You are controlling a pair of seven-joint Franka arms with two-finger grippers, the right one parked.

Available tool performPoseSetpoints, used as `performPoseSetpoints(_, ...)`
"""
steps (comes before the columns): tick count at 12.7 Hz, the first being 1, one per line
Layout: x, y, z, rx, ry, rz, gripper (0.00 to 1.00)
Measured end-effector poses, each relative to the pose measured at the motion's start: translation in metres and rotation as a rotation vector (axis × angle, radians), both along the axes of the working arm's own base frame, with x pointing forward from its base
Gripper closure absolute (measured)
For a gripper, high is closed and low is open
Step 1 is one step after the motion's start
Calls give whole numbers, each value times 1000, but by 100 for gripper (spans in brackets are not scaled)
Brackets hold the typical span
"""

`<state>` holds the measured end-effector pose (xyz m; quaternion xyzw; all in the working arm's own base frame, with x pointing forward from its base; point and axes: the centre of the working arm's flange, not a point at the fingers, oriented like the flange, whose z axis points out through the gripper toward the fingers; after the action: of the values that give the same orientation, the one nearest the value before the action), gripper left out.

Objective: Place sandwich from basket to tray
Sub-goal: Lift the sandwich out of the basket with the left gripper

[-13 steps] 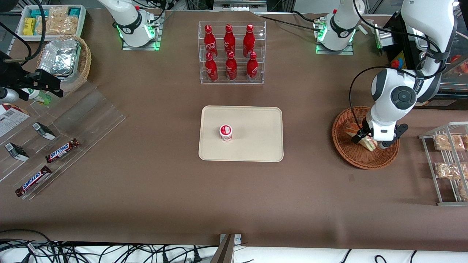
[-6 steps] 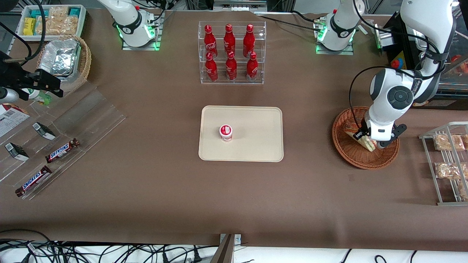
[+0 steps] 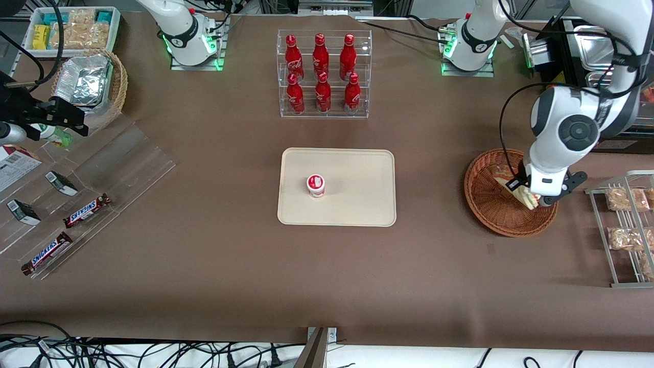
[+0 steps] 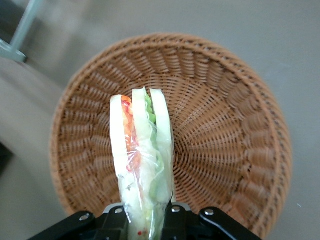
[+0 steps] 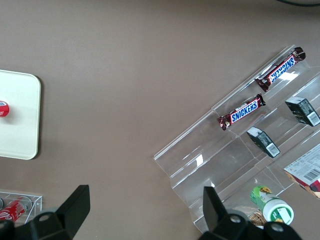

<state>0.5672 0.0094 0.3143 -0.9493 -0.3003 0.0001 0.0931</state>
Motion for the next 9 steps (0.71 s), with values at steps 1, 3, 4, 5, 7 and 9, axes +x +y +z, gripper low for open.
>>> performPoseSetpoints(1, 6, -2, 21, -17, 11, -16, 81)
performPoseSetpoints(3, 16, -5, 63, -51, 42, -60, 81)
performPoseSetpoints(4, 22, -6, 83, -76, 54, -86, 81)
performPoseSetpoints(5, 26, -7, 102, -102, 65, -115, 81)
performPoseSetpoints(7, 33, -9, 139, -137, 79, -175, 81)
performPoseSetpoints(9, 36, -19, 162, -155, 83, -258, 81)
